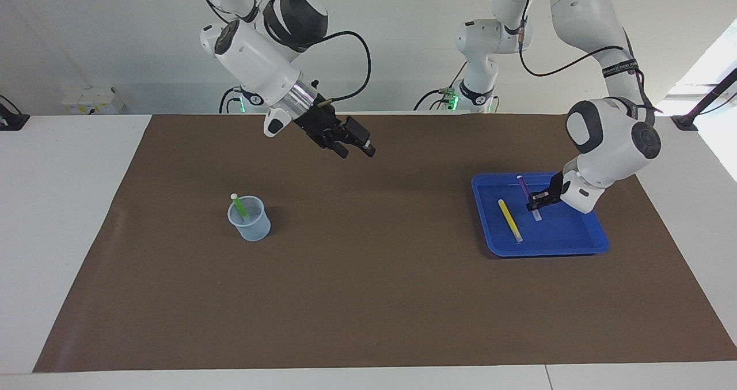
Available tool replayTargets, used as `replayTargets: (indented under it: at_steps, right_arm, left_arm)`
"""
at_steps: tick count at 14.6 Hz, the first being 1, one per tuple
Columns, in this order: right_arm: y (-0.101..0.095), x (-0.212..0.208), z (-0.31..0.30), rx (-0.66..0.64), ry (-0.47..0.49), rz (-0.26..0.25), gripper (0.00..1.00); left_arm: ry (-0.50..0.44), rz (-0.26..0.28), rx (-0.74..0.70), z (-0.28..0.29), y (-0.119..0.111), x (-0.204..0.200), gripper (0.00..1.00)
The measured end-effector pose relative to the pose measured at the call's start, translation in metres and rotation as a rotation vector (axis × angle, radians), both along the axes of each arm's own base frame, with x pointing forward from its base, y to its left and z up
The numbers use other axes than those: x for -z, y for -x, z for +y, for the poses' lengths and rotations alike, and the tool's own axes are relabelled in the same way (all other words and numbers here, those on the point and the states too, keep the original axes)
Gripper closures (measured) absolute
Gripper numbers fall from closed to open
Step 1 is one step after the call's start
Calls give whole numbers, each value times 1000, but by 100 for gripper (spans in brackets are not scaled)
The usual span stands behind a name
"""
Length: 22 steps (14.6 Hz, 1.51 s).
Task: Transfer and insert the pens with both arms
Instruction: 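Lift the purple pen with the left gripper toward the right gripper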
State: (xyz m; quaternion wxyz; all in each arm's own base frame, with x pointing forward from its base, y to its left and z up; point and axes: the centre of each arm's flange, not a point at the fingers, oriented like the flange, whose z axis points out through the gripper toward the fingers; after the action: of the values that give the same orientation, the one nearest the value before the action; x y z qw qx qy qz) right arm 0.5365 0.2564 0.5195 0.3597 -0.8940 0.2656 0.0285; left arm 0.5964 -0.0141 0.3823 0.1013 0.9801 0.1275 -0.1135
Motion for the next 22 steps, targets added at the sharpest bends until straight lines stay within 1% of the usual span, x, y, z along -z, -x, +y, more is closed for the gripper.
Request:
replayTargets:
  at_steps: [2, 4, 5, 7, 10, 12, 14, 16, 18, 19, 20, 21, 22]
  right_arm:
    - [1, 0, 1, 8, -13, 10, 0]
    - [3, 0, 7, 42, -42, 48, 0]
    - [4, -2, 11, 61, -59, 52, 0]
    - [8, -5, 24, 66, -67, 30, 0]
    - [25, -6, 57, 42, -74, 19, 0]
    - [35, -11, 78, 77, -90, -4, 0]
    - [46, -13, 96, 77, -99, -18, 0]
    - [52, -13, 104, 63, -100, -20, 0]
    - [54, -13, 106, 48, -89, -27, 0]
    - [55, -12, 107, 28, -67, -34, 3]
    - [56, -11, 108, 6, -40, -43, 3]
    - [57, -10, 109, -10, -20, -49, 10]
    - [57, -10, 109, -16, -12, -55, 10]
  left_arm:
    - [59, 63, -130, -13, 2, -27, 83]
    - [115, 145, -283, -28, 10, -54, 83]
    - [142, 180, -355, -37, 14, -66, 83]
    - [185, 239, -478, -61, 21, -88, 83]
    - [218, 340, -638, -103, 30, -108, 83]
    - [223, 415, -705, -131, 38, -110, 83]
    - [214, 473, -750, -159, 48, -106, 83]
    - [205, 506, -805, -178, 56, -104, 83]
    - [218, 530, -851, -184, 62, -104, 83]
    - [225, 532, -877, -183, 66, -105, 83]
    - [235, 533, -903, -181, 70, -107, 83]
    - [247, 536, -925, -179, 76, -109, 83]
    - [258, 537, -942, -177, 81, -110, 83]
